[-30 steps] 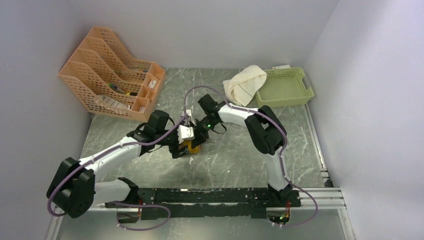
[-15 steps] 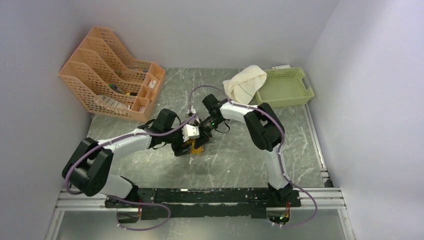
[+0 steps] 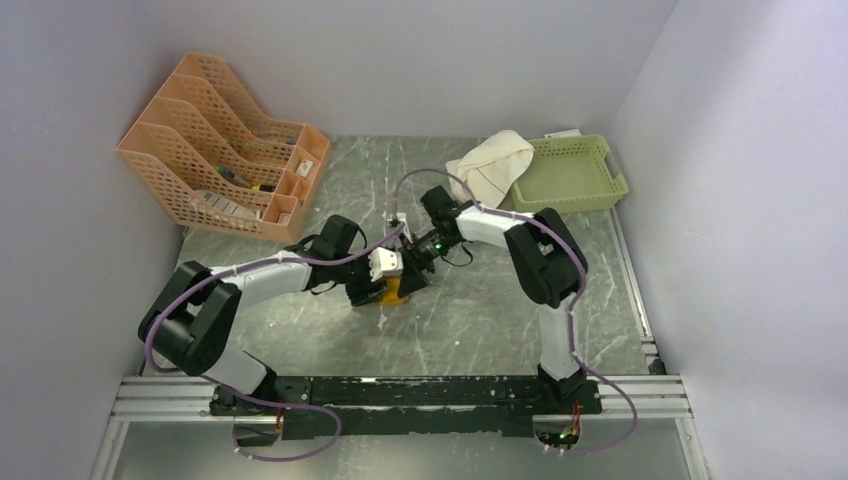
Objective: Roll the towels
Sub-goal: Roll the towel at the center of the board, then pick up the towel at the center of the board, then place the towel at the center of the board.
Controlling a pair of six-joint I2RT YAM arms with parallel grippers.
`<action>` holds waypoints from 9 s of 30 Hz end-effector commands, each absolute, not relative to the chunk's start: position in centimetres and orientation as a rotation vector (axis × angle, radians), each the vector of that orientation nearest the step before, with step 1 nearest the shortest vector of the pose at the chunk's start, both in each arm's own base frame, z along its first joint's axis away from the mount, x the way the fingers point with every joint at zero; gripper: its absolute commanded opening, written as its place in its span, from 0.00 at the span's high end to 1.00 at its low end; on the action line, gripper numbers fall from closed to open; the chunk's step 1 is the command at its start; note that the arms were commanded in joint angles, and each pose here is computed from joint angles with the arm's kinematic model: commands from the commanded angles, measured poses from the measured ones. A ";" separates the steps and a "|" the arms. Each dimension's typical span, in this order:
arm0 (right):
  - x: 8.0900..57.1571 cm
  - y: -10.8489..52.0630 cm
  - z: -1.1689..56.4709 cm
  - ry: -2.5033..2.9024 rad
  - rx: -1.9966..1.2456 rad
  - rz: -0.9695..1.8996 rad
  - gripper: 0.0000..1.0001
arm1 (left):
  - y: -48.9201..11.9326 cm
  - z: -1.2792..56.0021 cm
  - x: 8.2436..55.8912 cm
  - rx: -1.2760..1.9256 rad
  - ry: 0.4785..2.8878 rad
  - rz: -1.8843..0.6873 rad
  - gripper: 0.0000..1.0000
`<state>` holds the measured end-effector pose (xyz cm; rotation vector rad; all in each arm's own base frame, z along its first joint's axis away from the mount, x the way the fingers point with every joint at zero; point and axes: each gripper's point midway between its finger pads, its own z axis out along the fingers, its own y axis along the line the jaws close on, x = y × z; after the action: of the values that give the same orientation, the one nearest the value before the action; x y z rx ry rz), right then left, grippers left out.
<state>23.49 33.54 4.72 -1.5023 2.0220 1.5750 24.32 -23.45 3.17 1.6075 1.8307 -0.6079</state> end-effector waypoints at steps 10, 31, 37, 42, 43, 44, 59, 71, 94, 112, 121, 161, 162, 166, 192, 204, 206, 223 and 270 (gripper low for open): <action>33.5 24.9 7.4 2.177 -0.620 0.808 0.15 | -23.6 2.4 22.0 1.657 1.846 -0.823 0.37; 25.5 31.1 7.1 2.199 -0.152 1.329 0.06 | -22.6 0.9 21.3 1.672 2.000 -1.127 0.37; 23.3 32.7 3.7 2.257 -0.016 1.357 0.05 | -22.2 1.4 21.6 1.637 1.994 -1.141 0.36; 23.4 30.3 1.5 2.282 0.194 1.266 0.03 | -22.0 1.0 21.5 1.635 2.010 -1.152 0.37; 23.4 30.1 1.1 2.291 0.227 1.256 0.03 | -22.0 1.1 21.5 1.632 2.011 -1.163 0.37; 23.5 30.1 0.9 2.294 0.266 1.261 0.03 | -22.0 1.0 21.4 1.631 2.015 -1.167 0.37; 17.9 27.1 -2.5 2.570 0.749 0.999 0.09 | -21.1 -0.1 22.4 1.616 2.086 -1.033 0.35; 19.1 30.9 -3.0 2.486 1.062 1.056 0.13 | -21.3 0.2 22.1 1.614 2.080 -1.072 0.35; 22.2 28.4 -5.7 2.344 1.087 0.583 0.27 | -22.6 1.0 19.9 1.633 2.034 -1.287 0.35; 23.2 28.8 -1.6 2.316 0.789 0.570 1.00 | -23.1 5.0 23.2 1.515 1.956 -1.145 0.13; 26.0 25.8 7.7 2.127 0.441 0.548 1.00 | -20.3 14.2 29.8 1.219 1.741 -0.777 0.01; 57.4 -9.4 16.7 2.326 0.148 -0.429 1.00 | -21.4 17.7 30.1 1.148 1.647 -0.746 0.01; 57.5 -9.7 16.1 2.349 0.117 -0.458 1.00 | -21.6 17.5 30.0 1.152 1.648 -0.749 0.01; 57.6 -9.7 14.9 2.406 -0.007 -0.510 1.00 | -22.0 17.0 29.8 1.172 1.656 -0.764 0.01; 55.2 -16.2 14.9 2.413 -0.514 -1.030 1.00 | -23.4 16.0 28.9 1.224 1.657 -0.793 0.01; 54.4 -15.3 11.1 2.520 -0.698 -0.849 0.90 | -24.3 15.5 28.0 1.263 1.647 -0.812 0.01; 54.8 -15.6 10.3 2.536 -0.701 -0.833 0.90 | -24.4 15.4 27.8 1.269 1.647 -0.811 0.01; 56.4 -21.1 4.2 2.572 -0.561 -0.882 0.69 | -25.3 12.9 26.5 1.317 1.682 -0.840 0.01; 61.9 -16.9 14.7 1.998 -0.362 -1.175 0.00 | -25.5 11.1 25.6 1.381 1.713 -0.883 0.01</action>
<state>61.69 -15.83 10.65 -0.4657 2.0886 -1.1439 26.23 -25.00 10.92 1.3471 1.7421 -0.8506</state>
